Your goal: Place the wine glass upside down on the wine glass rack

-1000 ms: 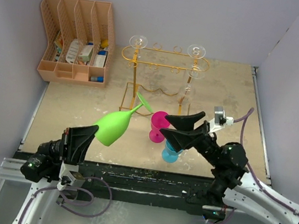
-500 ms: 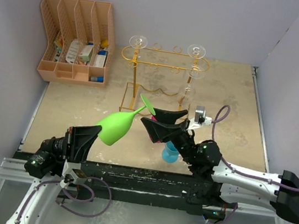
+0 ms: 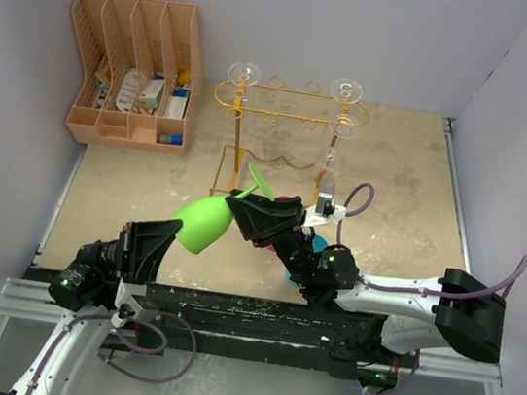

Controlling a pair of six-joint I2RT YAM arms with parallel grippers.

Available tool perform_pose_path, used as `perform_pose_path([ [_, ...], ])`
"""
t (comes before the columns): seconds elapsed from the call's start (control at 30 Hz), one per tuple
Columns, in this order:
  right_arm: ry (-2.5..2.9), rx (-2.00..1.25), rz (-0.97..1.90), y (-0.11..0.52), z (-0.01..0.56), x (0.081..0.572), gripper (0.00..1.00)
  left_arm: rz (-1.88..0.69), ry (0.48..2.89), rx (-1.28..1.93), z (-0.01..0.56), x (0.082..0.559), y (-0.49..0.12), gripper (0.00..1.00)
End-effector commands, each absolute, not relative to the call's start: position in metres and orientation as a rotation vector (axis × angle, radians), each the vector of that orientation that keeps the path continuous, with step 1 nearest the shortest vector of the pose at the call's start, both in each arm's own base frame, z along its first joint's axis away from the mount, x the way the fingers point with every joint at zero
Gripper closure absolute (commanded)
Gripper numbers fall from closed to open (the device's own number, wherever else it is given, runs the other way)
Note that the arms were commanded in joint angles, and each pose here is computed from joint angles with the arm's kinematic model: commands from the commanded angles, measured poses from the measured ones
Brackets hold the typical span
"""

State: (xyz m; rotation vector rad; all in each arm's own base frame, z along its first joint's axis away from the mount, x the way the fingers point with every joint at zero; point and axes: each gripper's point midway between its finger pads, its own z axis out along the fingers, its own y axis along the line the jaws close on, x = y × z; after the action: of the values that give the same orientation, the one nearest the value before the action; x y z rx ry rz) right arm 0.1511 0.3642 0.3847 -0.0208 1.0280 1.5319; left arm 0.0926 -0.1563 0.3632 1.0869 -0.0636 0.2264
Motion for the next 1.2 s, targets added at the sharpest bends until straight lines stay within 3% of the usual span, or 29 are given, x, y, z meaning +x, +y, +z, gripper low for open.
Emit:
perform_pose_path([
  [0.0, 0.806, 0.111, 1.61, 0.333, 0.439, 0.146, 0.72, 0.282, -0.08, 1.062, 0.367, 0.095, -0.152, 1.0],
  [0.17, 0.836, 0.098, 1.632, 0.345, 0.433, 0.145, 0.92, 0.314, -0.072, 1.04, 0.37, 0.103, -0.15, 1.0],
  [0.33, 0.836, 0.088, 1.66, 0.356, 0.431, 0.141, 1.0, 0.329, -0.076, 1.03, 0.371, 0.108, -0.149, 1.0],
  [0.5, 0.812, 0.109, 1.649, 0.36, 0.437, 0.139, 1.0, 0.323, -0.089, 1.052, 0.366, 0.107, -0.152, 0.99],
  [0.63, 0.898, 0.113, 1.466, 0.349, 0.445, 0.153, 1.0, 0.33, -0.103, 1.066, 0.361, 0.106, -0.154, 0.63],
  [0.87, 1.015, 0.088, 1.17, 0.308, 0.459, 0.171, 1.0, 0.379, -0.07, 1.041, 0.374, 0.115, -0.148, 0.19],
  [1.03, 1.095, 0.01, 1.005, 0.285, 0.464, 0.176, 1.0, 0.44, 0.094, 0.993, 0.402, 0.138, -0.131, 0.0],
  [1.17, 1.268, -0.11, 0.798, 0.283, 0.442, 0.187, 1.0, 0.38, 0.5, 1.008, 0.422, 0.174, -0.109, 0.0],
])
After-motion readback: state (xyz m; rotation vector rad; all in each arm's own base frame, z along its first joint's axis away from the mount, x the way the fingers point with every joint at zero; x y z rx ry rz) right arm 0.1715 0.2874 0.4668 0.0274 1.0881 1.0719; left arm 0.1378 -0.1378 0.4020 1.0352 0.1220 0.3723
